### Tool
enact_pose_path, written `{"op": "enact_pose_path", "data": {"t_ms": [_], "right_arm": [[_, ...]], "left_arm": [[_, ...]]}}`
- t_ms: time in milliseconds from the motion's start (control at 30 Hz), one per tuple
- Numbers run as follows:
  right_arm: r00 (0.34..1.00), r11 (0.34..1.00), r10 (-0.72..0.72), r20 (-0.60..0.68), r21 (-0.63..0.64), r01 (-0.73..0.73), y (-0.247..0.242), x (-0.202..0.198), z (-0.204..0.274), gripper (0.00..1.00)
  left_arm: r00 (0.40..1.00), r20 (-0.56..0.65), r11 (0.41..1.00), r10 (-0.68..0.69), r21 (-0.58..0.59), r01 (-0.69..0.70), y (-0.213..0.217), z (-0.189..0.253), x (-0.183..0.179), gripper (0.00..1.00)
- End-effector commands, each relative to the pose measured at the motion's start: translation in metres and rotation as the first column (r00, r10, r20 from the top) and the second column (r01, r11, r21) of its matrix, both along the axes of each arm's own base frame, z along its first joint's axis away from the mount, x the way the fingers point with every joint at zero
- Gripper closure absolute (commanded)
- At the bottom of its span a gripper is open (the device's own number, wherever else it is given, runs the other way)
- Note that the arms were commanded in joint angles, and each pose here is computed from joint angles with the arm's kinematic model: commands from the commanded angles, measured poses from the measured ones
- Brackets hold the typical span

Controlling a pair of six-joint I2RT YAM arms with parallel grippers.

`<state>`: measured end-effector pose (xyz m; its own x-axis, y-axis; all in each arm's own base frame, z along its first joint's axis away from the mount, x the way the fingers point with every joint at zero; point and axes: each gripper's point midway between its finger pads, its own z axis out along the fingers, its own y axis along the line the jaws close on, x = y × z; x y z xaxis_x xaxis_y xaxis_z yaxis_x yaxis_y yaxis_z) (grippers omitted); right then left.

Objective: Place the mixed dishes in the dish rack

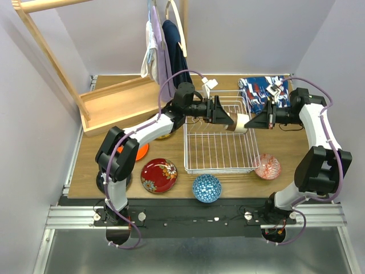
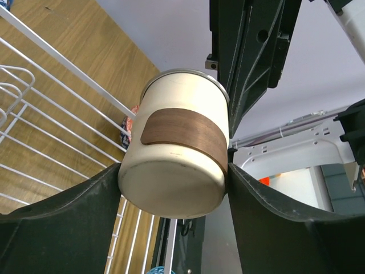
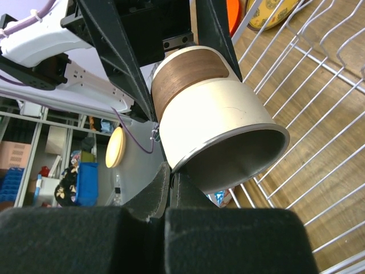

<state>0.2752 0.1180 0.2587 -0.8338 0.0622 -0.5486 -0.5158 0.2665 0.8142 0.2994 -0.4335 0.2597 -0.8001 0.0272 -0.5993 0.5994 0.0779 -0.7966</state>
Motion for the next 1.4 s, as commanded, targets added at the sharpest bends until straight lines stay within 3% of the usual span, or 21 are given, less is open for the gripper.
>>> {"op": "enact_pose_path", "data": {"t_ms": [0, 100, 167, 200, 333, 633, 967, 1133, 1367], "right_arm": [[1.0, 0.999, -0.007, 0.0, -0.04, 0.007, -0.001, -0.001, -0.01, 0.86], [1.0, 0.997, -0.013, 0.004, -0.073, 0.013, -0.003, 0.001, -0.014, 0.65], [1.0, 0.994, -0.004, 0.031, -0.108, 0.008, -0.005, 0.0, -0.012, 0.59], [0.999, 0.993, 0.003, 0.046, -0.116, 0.003, -0.006, -0.001, -0.01, 0.51], [0.997, 0.982, 0.01, 0.071, -0.186, 0.003, -0.01, -0.006, -0.004, 0.36], [0.988, 0.904, 0.023, 0.154, -0.426, 0.046, -0.032, -0.023, -0.019, 0.32], [0.989, 0.903, -0.012, 0.148, -0.422, 0.074, -0.029, -0.033, -0.026, 0.32], [0.989, 0.913, -0.037, 0.145, -0.398, 0.093, -0.027, -0.029, -0.027, 0.32], [0.99, 0.915, -0.046, 0.137, -0.392, 0.097, -0.026, -0.031, -0.032, 0.32]], "left_arm": [[0.995, 0.069, 0.996, -0.076, -0.039, 0.079, -0.003, 0.017, -0.015, 0.29], [0.994, 0.099, 0.999, -0.039, -0.009, 0.04, -0.005, 0.014, -0.005, 0.39], [0.993, 0.115, 1.0, -0.002, 0.021, 0.0, -0.004, 0.011, 0.004, 0.44], [0.992, 0.124, 0.999, 0.008, 0.032, -0.012, -0.004, 0.008, 0.008, 0.47], [0.973, 0.227, 0.992, 0.045, 0.103, -0.07, 0.0, -0.004, 0.032, 0.48], [0.871, 0.49, 0.924, 0.042, 0.312, -0.22, 0.007, -0.022, 0.094, 0.49], [0.684, 0.73, 0.744, 0.008, 0.452, -0.492, 0.036, -0.017, 0.167, 0.51], [0.659, 0.751, 0.66, -0.04, 0.515, -0.547, 0.048, -0.039, 0.186, 0.51], [0.665, 0.736, 0.624, -0.127, 0.58, -0.524, 0.051, -0.063, 0.189, 0.51]]}}
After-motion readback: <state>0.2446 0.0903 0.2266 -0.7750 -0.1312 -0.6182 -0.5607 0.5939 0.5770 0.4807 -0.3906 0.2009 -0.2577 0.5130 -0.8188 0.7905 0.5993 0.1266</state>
